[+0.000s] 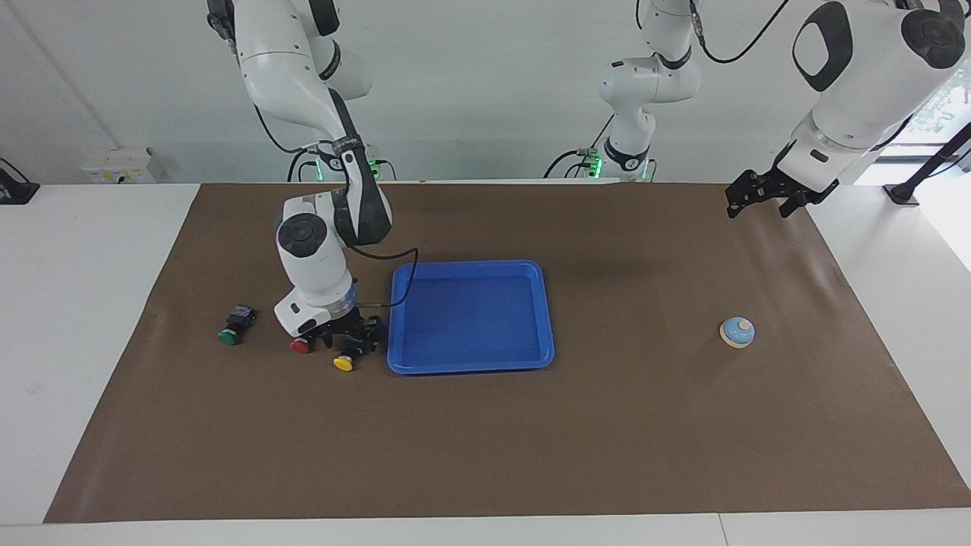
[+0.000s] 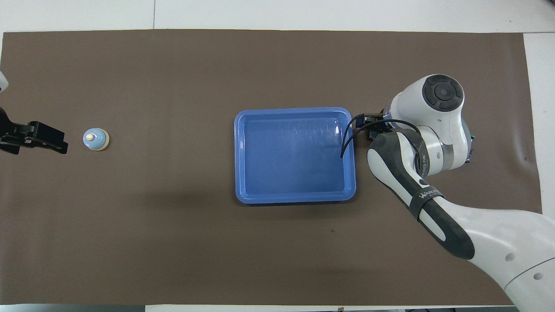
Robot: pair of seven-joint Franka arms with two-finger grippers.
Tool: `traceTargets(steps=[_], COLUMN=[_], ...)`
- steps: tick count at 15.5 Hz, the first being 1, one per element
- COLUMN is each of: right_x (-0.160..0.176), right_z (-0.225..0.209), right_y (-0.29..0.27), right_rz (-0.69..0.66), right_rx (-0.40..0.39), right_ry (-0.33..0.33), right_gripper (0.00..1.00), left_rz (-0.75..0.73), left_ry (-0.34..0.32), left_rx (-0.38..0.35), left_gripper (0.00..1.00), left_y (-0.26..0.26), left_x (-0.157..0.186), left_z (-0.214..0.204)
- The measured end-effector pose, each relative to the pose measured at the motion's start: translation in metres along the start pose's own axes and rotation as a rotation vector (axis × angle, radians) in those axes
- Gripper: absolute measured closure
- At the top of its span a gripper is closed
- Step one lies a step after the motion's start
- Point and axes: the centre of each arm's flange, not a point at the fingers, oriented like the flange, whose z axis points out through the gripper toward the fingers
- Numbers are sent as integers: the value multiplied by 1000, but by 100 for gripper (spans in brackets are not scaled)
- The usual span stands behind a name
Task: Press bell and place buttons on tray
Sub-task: 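Carry the yellow-capped button over the blue tray with the right gripper, then lower the button into the tray and open the right gripper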
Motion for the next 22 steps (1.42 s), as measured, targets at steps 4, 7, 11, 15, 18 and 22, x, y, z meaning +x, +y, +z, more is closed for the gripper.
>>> traceTargets(steps=[4, 7, 11, 15, 18, 22], right_x=[-1, -1, 14, 14, -7, -29], right_z=[6, 4, -37, -116, -111, -72], right_y=[1, 0, -7, -66, -112, -147], right_rz=[11, 13, 9, -59, -53, -59], right_rx=[-1, -1, -31, -43, -50, -39], right_ry=[-5, -4, -64, -82, -87, -70], right_gripper=[38, 60, 60, 60, 60, 60], left_rz=[0, 0, -3, -8, -10, -11], left_ry=[0, 2, 3, 4, 4, 4], left_rx=[0, 0, 0, 0, -1, -1], left_gripper=[0, 0, 0, 0, 0, 0], left_y=[0, 0, -1, -3, -4, -4], left_x=[0, 0, -1, -1, -1, -1], left_z=[0, 0, -1, -1, -1, -1])
